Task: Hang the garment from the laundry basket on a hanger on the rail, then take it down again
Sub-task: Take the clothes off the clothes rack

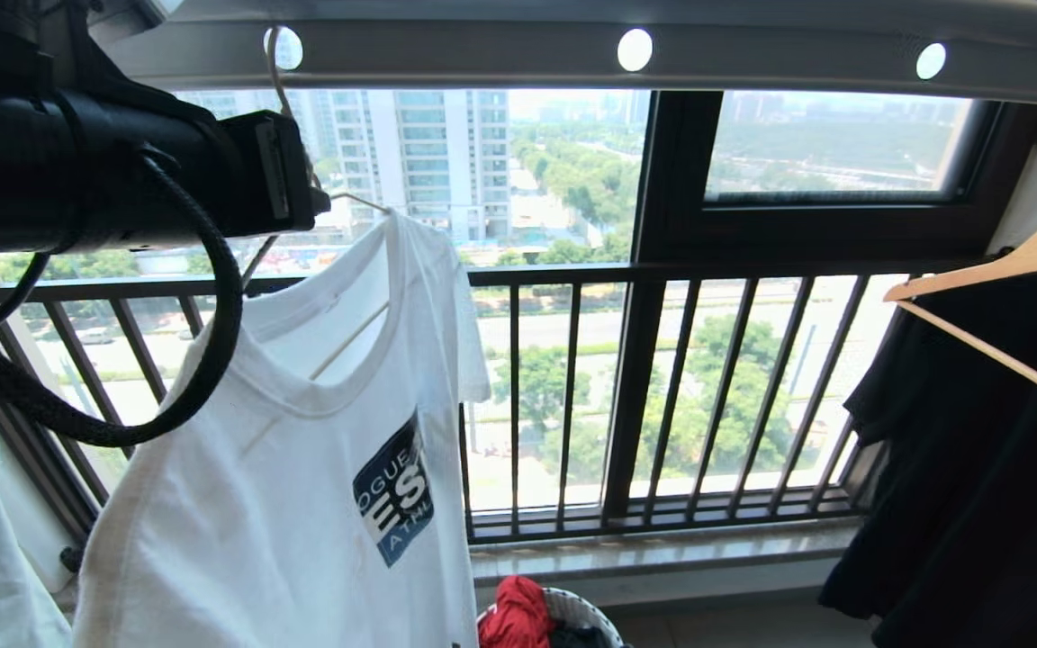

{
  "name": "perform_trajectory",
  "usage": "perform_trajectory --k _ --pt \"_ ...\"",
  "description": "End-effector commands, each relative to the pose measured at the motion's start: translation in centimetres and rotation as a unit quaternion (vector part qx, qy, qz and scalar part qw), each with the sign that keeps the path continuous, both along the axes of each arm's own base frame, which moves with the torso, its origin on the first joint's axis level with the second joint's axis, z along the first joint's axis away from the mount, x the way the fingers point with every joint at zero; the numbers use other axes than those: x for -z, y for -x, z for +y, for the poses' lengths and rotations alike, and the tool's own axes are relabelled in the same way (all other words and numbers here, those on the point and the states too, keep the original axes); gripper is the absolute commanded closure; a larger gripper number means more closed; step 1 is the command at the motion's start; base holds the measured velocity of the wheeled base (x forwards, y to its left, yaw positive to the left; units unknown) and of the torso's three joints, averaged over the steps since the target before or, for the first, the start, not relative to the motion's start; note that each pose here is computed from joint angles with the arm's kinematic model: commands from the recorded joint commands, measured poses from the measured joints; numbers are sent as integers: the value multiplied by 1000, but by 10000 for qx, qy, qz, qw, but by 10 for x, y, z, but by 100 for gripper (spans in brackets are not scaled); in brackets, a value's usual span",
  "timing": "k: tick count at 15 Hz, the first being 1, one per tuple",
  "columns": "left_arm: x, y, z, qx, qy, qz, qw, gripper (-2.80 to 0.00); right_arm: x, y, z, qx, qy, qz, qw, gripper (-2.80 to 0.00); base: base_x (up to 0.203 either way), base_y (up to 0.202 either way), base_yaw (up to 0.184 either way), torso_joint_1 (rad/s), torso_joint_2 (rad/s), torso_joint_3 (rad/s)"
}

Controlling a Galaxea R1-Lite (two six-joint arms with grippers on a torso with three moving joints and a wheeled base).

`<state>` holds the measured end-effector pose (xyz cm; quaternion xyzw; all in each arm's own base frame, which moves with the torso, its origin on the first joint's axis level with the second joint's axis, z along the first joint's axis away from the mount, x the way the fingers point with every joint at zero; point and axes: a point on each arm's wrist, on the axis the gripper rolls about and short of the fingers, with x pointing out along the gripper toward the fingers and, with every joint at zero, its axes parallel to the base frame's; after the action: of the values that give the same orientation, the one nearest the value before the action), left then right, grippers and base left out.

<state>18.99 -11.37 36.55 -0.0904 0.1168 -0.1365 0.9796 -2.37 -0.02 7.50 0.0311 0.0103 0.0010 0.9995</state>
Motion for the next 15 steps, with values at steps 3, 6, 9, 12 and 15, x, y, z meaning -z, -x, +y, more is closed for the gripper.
perform_trajectory --k 3,6,9,12,15 --pt "6 -10 14 290 204 -262 9990 0 0 0 0 -3 -3 0 10000 0 0 0 0 0 0 0" --pt "24 -19 14 250 158 -404 9987 0 0 0 0 -3 -3 -3 10000 0 0 0 0 0 0 0" --pt "32 -21 14 229 50 -498 9985 0 0 0 0 -3 -3 5 10000 0 0 0 0 0 0 0" --pt "42 -23 15 194 28 -480 9987 0 0 0 0 -3 -3 0 10000 0 0 0 0 0 0 0" --pt "54 -26 14 190 143 -840 9962 0 0 0 0 -3 -3 10 10000 0 0 0 0 0 0 0"
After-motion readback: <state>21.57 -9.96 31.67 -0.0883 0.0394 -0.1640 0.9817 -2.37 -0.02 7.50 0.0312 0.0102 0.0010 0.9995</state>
